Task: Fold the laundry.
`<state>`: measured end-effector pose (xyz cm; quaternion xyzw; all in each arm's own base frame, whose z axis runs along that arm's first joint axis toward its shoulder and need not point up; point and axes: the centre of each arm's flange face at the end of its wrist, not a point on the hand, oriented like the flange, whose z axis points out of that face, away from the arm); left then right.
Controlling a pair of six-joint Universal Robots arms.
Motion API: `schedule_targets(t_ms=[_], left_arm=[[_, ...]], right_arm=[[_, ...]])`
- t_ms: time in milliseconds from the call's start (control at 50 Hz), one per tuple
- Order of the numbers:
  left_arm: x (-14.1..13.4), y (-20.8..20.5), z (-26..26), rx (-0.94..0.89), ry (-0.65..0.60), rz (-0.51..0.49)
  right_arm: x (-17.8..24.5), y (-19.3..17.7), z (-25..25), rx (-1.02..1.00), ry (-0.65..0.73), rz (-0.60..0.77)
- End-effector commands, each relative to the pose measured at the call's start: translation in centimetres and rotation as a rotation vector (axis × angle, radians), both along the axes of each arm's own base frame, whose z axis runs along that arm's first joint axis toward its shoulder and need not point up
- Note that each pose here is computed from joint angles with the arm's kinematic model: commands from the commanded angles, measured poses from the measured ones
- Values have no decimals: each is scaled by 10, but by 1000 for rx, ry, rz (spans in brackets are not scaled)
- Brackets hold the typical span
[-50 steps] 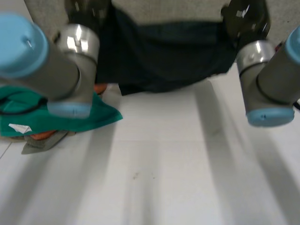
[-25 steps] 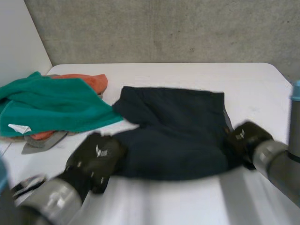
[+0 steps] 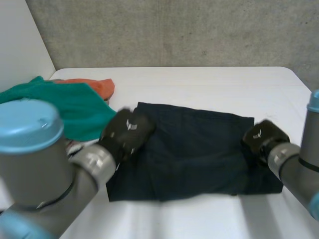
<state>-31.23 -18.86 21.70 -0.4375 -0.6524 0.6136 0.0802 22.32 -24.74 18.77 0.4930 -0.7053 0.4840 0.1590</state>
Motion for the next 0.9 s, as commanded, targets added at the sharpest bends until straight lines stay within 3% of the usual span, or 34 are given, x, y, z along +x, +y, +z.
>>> schedule_targets(t_ms=[20,200,440,540,660,800,900], left_arm=[[-39,-70,-8,-208,56,79],[-75,-140,-39,-417,-46,163],[-91,-163,-49,-485,26,223],[-92,-153,-37,-472,59,243],[-80,-128,-31,-414,42,225],[-57,-102,-23,-338,48,223],[-46,-87,-26,-250,100,227]], right_arm=[[21,-53,-3,-177,-74,-15],[41,-120,-22,-338,-110,-66],[57,-165,-24,-535,-218,-85],[49,-156,0,-537,-264,-105],[13,-115,20,-282,-347,-169],[-20,-82,-9,59,-479,-213],[-31,-74,-26,136,-500,-206]])
